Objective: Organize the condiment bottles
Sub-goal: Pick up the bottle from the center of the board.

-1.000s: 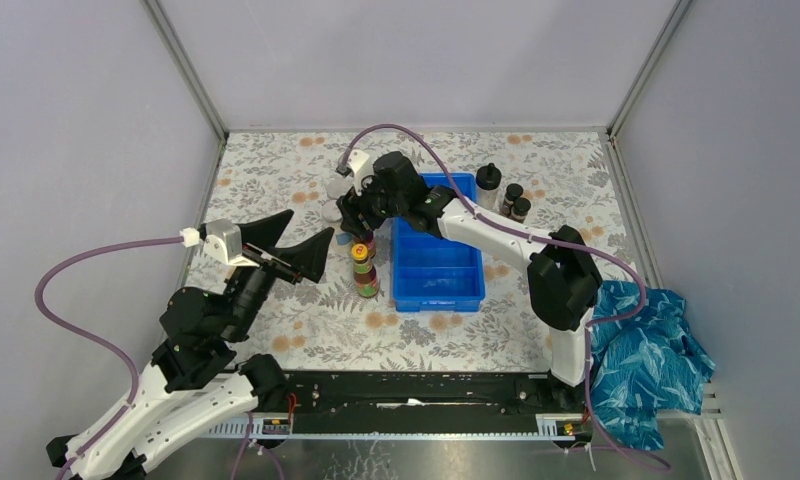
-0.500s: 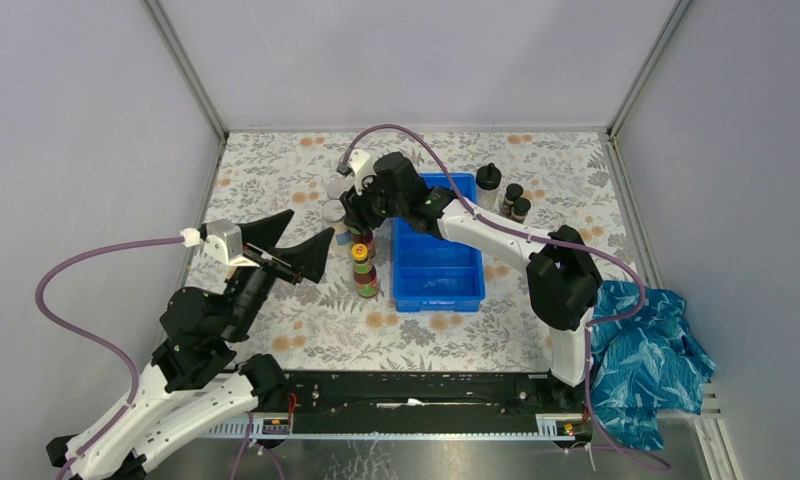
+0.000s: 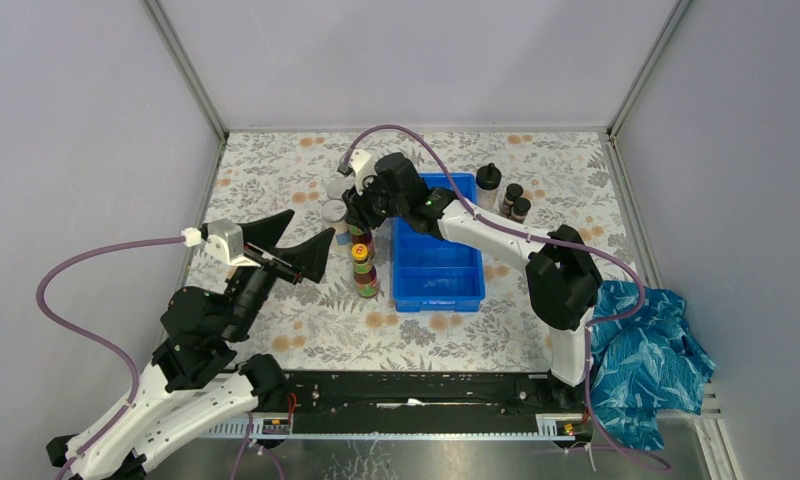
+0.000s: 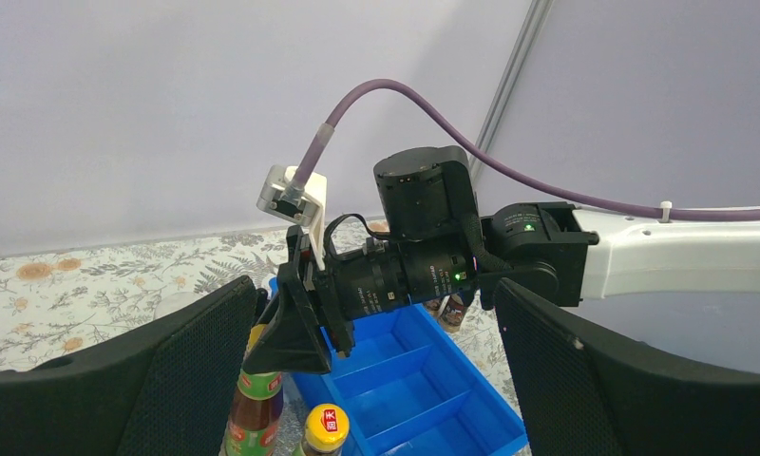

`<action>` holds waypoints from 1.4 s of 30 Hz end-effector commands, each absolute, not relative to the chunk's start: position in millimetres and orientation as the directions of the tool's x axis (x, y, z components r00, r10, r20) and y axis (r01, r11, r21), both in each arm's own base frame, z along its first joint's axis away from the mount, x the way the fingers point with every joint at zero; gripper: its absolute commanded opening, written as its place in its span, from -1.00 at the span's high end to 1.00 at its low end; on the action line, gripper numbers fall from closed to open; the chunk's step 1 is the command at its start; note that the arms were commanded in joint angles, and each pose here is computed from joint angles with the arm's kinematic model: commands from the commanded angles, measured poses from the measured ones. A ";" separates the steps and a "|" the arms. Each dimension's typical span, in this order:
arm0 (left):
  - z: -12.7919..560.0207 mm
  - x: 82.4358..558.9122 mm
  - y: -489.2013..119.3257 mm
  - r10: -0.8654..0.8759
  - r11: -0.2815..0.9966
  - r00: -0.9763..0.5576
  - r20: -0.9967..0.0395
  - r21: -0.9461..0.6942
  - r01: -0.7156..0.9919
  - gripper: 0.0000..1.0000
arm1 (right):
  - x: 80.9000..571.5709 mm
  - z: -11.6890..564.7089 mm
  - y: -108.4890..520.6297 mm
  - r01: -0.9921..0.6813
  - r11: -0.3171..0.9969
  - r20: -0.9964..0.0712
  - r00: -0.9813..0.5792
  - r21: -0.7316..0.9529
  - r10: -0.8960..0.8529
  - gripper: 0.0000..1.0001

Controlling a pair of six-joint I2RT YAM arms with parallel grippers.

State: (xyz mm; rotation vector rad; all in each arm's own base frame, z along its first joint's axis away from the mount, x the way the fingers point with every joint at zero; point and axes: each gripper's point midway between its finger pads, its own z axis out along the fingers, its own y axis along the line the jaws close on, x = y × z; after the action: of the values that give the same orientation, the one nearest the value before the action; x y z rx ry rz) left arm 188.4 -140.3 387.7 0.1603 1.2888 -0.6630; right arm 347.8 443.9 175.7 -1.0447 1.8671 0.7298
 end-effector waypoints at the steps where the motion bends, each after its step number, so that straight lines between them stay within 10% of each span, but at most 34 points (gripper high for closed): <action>1: 376.7 188.6 -144.5 -0.322 0.811 0.114 -0.940 -0.212 0.546 -0.97 | 353.5 176.1 443.2 -0.867 0.494 -0.888 -0.279 0.069 -0.365 0.37; 9: 375.4 189.8 -144.6 -0.318 0.814 0.113 -0.941 -0.210 0.541 -0.97 | 357.7 173.7 439.0 -0.853 0.519 -0.886 -0.280 0.053 -0.370 0.99; 42: 370.1 194.2 -140.1 -0.321 0.832 0.127 -0.939 -0.215 0.512 -0.97 | 364.3 237.0 423.1 -0.818 0.575 -0.913 -0.224 -0.014 -0.342 1.00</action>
State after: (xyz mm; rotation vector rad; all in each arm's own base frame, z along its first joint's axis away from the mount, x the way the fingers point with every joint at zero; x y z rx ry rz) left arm 193.6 -143.2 370.8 0.1740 1.3196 -0.6332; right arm 357.1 428.2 176.2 -0.9942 1.9176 0.6219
